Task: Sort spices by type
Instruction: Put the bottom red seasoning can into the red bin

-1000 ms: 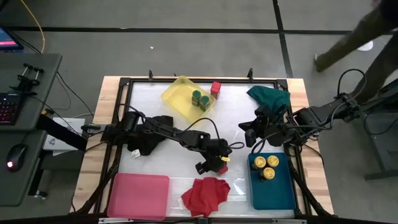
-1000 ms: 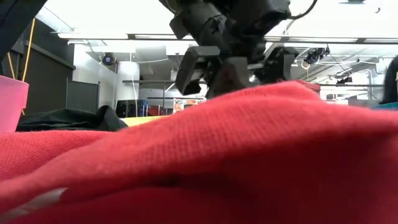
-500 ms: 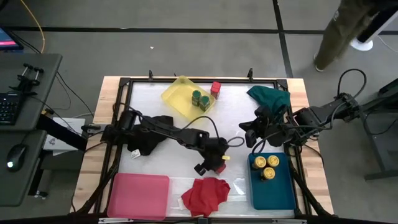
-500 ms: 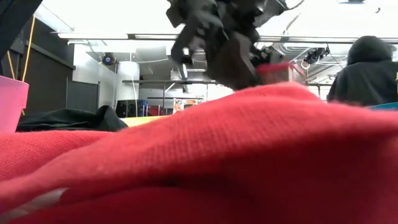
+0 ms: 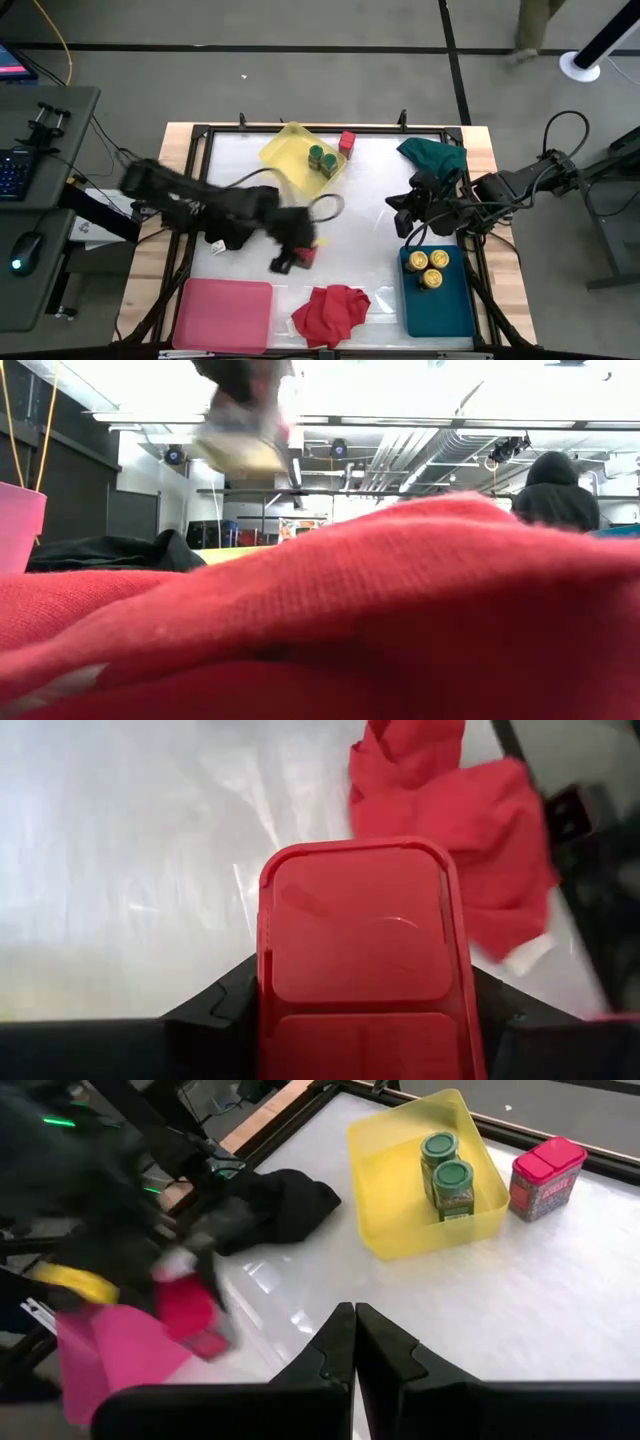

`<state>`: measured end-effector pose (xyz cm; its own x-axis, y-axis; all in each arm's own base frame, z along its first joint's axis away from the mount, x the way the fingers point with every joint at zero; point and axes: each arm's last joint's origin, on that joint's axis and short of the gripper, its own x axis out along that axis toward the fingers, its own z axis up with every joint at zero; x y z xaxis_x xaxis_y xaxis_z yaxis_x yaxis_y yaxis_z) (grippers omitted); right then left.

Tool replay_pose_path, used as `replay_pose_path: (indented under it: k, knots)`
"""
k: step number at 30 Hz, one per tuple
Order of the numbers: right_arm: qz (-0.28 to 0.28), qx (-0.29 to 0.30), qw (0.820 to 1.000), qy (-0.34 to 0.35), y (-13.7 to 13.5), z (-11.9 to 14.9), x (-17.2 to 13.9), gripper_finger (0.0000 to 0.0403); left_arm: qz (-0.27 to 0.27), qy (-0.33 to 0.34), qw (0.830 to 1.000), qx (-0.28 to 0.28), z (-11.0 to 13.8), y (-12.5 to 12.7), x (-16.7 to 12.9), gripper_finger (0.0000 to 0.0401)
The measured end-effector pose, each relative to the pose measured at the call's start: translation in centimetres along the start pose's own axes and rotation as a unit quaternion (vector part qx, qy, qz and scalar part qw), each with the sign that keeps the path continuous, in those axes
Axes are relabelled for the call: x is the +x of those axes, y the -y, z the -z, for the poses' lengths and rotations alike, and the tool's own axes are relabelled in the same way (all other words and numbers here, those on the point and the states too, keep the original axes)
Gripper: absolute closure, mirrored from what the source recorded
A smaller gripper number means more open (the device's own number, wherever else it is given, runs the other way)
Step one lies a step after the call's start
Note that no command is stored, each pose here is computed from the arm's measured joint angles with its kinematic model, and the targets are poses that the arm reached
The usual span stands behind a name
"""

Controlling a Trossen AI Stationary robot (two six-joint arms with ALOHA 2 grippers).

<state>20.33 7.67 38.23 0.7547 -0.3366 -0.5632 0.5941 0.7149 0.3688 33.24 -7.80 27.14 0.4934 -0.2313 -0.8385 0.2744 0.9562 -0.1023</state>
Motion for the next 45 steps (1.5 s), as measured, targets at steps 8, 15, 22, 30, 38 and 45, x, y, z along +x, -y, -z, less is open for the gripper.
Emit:
replay_pose_path:
  k: [8,15,22,30,38,45]
  knots:
    - [0.007,-0.007,1.000,-0.004,0.2,0.1,0.0,0.0402,-0.088,0.150,0.933,-0.315,6.9,9.3,-6.1,0.0218]
    - [0.021,-0.014,1.000,-0.005,0.5,-0.1,0.3,0.0402,-0.068,0.179,0.837,-0.513,9.8,14.4,-5.3,0.0218]
    - [0.010,-0.072,0.997,-0.036,0.8,-0.4,0.7,0.0402,-0.087,0.046,0.794,-0.599,10.6,18.0,-1.5,0.0218]
    - [0.007,-0.093,0.994,-0.051,1.1,-0.8,1.1,0.0402,-0.176,0.000,0.752,-0.635,9.7,21.8,-0.4,0.0218]
    - [0.005,-0.078,0.996,-0.042,1.1,-1.2,1.3,0.0402,-0.270,-0.032,0.754,-0.598,10.2,22.7,2.8,0.0218]
    - [-0.002,-0.068,0.997,-0.036,0.9,-1.3,1.3,0.0402,-0.308,-0.027,0.747,-0.589,10.5,22.1,5.2,0.0216]
